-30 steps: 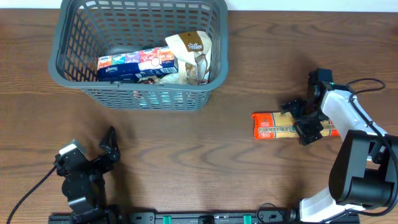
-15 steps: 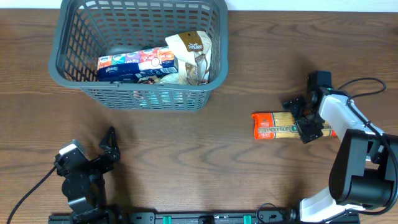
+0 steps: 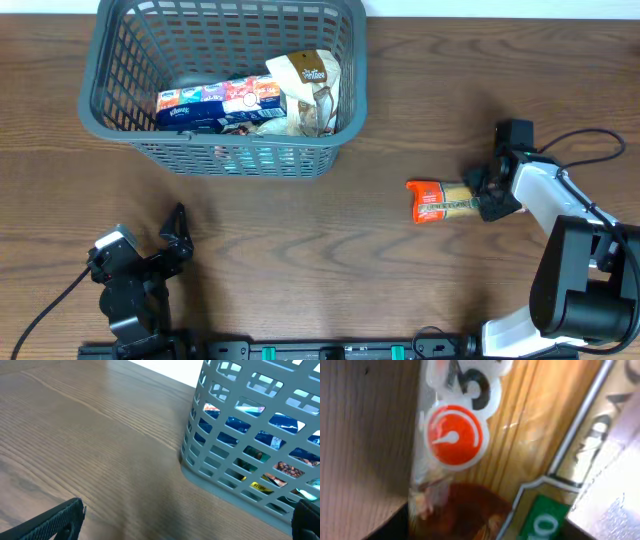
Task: Pack container
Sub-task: 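Lift the spaghetti pack into the basket and open the right gripper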
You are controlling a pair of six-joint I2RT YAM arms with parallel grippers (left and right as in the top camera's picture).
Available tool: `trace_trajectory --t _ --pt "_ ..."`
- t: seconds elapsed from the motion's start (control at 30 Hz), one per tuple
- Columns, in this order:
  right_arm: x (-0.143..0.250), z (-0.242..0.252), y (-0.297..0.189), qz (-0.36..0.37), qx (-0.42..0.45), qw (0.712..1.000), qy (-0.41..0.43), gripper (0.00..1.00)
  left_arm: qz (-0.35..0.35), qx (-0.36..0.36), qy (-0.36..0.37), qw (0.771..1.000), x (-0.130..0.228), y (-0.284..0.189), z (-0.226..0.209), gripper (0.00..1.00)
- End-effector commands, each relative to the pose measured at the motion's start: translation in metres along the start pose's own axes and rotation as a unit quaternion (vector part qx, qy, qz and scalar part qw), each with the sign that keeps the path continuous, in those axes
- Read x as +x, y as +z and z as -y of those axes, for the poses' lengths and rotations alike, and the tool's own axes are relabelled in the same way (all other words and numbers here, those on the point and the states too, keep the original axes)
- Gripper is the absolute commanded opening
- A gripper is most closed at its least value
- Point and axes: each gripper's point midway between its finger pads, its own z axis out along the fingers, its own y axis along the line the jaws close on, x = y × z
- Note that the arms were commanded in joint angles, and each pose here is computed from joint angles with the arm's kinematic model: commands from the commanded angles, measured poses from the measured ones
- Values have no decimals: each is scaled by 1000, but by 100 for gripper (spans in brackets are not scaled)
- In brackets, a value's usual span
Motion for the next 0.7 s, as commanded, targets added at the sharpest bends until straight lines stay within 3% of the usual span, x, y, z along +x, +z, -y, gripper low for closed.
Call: trace_trajectory --t 0.0,0.1,0.27,0.47,0.57,0.67 --pt "11 13 14 -21 19 1000 2 25 -9 1 -2 1000 9 3 -1 99" --pt "10 11 14 -19 15 1000 3 2 -9 1 -2 1000 9 3 -1 99" --pt "11 1 14 -26 -8 1000 -8 1 -9 1 -2 1000 9 3 -1 99" --pt "16 -48 -4 -54 -111 984 -129 1 -9 1 -2 1000 9 3 -1 99" --pt "16 -78 -25 -53 -180 959 -211 1 -9 1 -2 1000 9 3 -1 99" --pt "25 -115 -61 -44 -282 907 -310 1 -9 1 -2 1000 9 3 -1 99"
